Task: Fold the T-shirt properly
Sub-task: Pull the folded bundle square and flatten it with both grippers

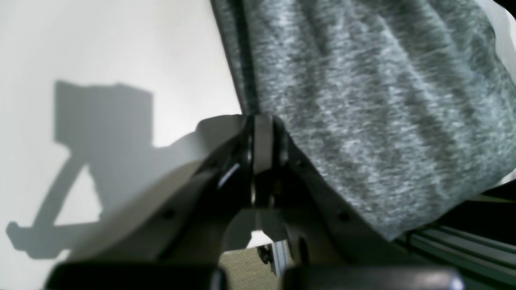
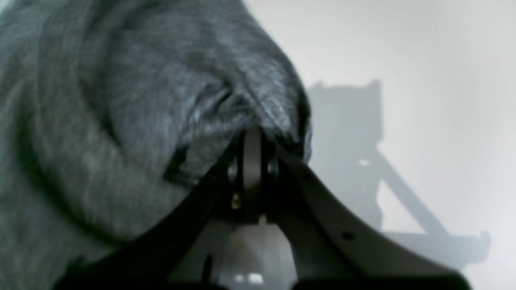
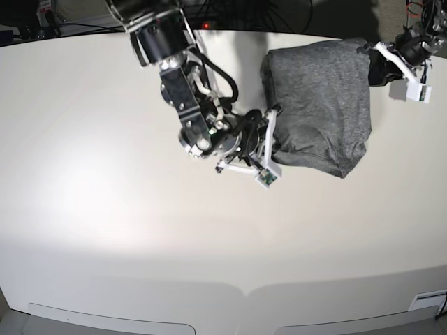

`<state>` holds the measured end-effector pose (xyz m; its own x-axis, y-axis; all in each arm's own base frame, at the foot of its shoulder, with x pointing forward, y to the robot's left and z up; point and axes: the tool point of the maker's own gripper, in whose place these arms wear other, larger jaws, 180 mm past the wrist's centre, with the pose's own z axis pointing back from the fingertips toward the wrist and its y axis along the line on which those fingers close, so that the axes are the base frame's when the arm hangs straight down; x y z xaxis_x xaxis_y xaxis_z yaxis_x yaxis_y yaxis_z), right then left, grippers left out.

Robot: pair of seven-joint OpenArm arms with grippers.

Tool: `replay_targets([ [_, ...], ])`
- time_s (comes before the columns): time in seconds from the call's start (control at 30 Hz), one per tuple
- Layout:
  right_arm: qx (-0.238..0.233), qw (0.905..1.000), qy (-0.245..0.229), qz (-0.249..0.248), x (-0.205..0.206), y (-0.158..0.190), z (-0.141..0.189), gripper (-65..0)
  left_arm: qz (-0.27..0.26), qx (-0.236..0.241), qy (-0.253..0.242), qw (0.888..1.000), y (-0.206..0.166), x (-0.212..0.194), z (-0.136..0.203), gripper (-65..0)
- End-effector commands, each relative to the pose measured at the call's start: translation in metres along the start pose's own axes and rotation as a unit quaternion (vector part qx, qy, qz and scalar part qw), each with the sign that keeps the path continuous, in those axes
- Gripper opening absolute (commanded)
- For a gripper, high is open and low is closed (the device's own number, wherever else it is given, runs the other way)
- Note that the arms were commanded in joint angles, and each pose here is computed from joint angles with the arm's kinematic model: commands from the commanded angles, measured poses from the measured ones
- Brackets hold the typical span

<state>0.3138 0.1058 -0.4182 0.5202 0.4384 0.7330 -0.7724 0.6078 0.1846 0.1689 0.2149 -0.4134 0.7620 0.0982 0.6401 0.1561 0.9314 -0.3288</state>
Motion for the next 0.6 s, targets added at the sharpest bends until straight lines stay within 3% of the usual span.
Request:
replay_targets([
  [0.0, -0.016, 0.9996, -0.019, 0.011, 0.021, -0.011, -0.001, -65.0, -0.009, -0.004, -0.013, 1.0, 0.0, 0.009, 0.004, -65.0],
  [0.13, -0.047, 0.9984, -0.009, 0.029, 0.032, -0.037, -0.004, -65.0, -0.009, -0.004, -0.011, 1.0, 0.0, 0.008, 0.004, -65.0],
  [0.3, -0.087, 0.9948, -0.014, 0.051, 0.051, -0.059, 0.002, -65.0, 0.003, 0.0, -0.042, 0.999, 0.004, 0.014, 0.002, -65.0],
  [0.57, -0.092, 0.9942, -0.019, 0.051, 0.057, -0.064, 0.005, -65.0, 0.033, 0.006, -0.044, 0.998, 0.001, 0.001, -0.036, -65.0],
])
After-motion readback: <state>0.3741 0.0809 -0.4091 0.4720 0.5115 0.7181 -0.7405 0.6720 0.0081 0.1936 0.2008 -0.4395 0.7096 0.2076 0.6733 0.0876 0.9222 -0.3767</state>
